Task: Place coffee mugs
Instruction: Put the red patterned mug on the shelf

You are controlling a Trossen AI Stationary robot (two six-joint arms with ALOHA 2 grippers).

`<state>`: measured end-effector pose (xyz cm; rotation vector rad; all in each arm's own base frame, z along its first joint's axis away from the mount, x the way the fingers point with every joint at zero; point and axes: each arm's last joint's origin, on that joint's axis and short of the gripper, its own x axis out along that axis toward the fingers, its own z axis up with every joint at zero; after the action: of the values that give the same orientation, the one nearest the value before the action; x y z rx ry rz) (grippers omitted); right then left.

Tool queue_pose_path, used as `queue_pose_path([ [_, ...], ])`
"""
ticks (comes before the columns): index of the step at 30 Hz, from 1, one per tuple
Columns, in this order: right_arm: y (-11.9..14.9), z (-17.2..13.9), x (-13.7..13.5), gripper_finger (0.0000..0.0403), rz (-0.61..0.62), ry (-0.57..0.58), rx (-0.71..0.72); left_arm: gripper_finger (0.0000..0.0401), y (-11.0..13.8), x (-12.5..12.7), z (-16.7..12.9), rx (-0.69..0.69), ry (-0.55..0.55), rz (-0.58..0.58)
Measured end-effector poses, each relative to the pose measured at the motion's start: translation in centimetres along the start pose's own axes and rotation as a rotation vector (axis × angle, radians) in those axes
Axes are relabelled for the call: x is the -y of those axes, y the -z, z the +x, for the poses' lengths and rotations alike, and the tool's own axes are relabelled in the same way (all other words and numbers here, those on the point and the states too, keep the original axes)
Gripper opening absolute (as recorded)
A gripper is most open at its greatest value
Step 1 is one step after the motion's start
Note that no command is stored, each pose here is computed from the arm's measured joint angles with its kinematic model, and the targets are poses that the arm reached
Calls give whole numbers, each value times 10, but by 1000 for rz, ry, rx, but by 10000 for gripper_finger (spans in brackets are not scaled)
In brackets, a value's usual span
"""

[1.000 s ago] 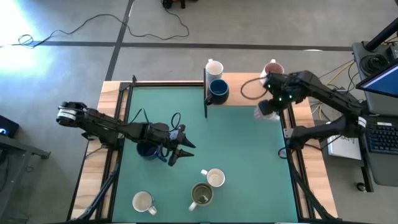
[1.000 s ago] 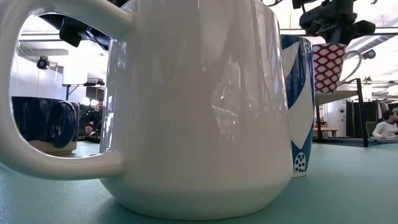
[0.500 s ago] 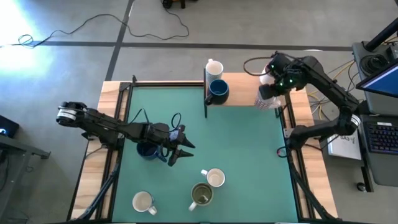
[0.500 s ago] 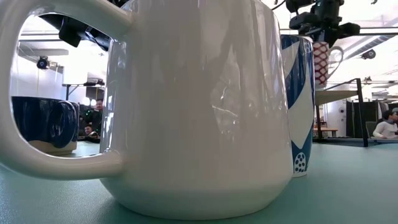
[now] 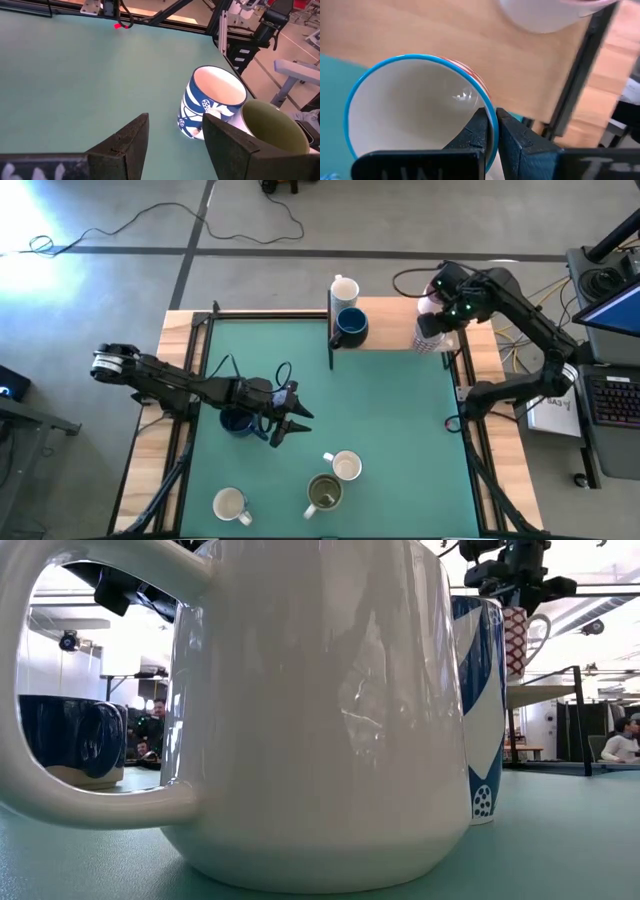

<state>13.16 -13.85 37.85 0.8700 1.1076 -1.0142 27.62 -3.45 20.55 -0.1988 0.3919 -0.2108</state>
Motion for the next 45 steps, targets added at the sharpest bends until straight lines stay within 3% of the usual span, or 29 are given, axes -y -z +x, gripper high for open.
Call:
queue_pose_path([
  [13, -12, 3, 27, 13, 33, 122, 25, 168, 0, 0, 0, -4, 0, 0],
  [45, -16, 14, 44, 13, 58, 170, -17, 168, 0, 0, 0, -4, 0, 0],
])
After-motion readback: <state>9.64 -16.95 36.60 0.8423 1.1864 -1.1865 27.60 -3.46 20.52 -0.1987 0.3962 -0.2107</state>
